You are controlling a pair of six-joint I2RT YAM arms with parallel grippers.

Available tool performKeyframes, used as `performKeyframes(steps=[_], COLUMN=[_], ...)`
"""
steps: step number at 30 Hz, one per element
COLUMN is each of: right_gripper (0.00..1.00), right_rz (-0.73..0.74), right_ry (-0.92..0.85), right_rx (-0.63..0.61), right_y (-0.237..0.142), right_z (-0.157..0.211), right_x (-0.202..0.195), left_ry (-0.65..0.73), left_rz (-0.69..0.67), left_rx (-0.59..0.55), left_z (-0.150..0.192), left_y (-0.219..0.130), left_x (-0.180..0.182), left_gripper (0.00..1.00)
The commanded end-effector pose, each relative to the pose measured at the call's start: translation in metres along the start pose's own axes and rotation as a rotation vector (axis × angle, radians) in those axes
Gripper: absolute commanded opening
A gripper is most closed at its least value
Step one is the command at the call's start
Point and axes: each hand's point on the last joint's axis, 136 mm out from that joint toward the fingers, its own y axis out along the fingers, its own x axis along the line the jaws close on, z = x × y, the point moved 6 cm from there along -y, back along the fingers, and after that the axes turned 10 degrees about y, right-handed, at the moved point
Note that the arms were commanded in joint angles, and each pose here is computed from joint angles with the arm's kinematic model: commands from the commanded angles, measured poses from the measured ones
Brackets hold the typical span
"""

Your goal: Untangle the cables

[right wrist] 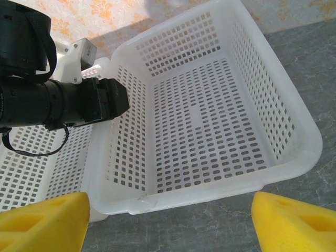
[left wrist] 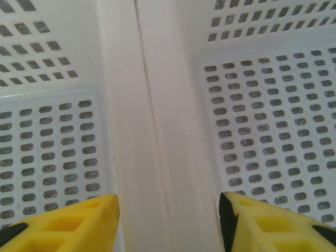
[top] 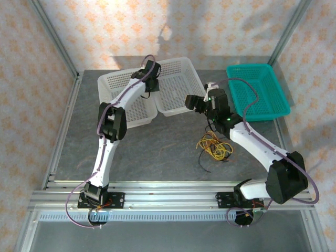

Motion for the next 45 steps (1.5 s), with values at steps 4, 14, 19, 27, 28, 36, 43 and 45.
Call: performKeyframes(steps=[4, 14, 19, 27, 28, 36, 43, 45], right_gripper=[0.80, 0.80, 0.80, 0.80, 0.80, 0.79, 0.79, 0.80], right_rz=[0.019, 0.137, 0.183, 0.231, 0.244, 0.384, 0.538, 0.572], right_ry=[0.005, 0.006, 0.011, 0.030, 0.038, 0.110, 0.162, 0.177], right_rx=[-0.030, -0.065, -0.080, -0.094, -0.095, -0.125, -0.120, -0.103], right_y=[-0.004, -0.007, -0.011, -0.016, -0.016, -0.024, -0.025, -0.023], right_z=[-0.002, -0.004, -0.008, -0.012, -0.013, -0.026, -0.052, -0.060], right_x=[-0.001, -0.016, -0.024, -0.038, -0.041, -0.077, -0.116, -0.128], left_ry=[0.121, 0.300, 0.348, 0.412, 0.421, 0.432, 0.319, 0.283], left_rz=[0.031, 0.079, 0.129, 0.198, 0.199, 0.198, 0.279, 0.305], left_rx=[0.033, 0.042, 0.027, 0.007, 0.002, -0.027, -0.100, -0.141], left_z=[0.003, 0.012, 0.015, 0.013, 0.012, -0.001, -0.030, -0.039], left_y=[-0.001, -0.011, -0.017, -0.023, -0.023, -0.019, -0.049, -0.067], left_x=[-0.003, -0.004, -0.006, -0.013, -0.013, -0.011, -0.019, -0.019], left_gripper=[0.43, 0.38, 0.39, 0.41, 0.41, 0.47, 0.98, 1.00])
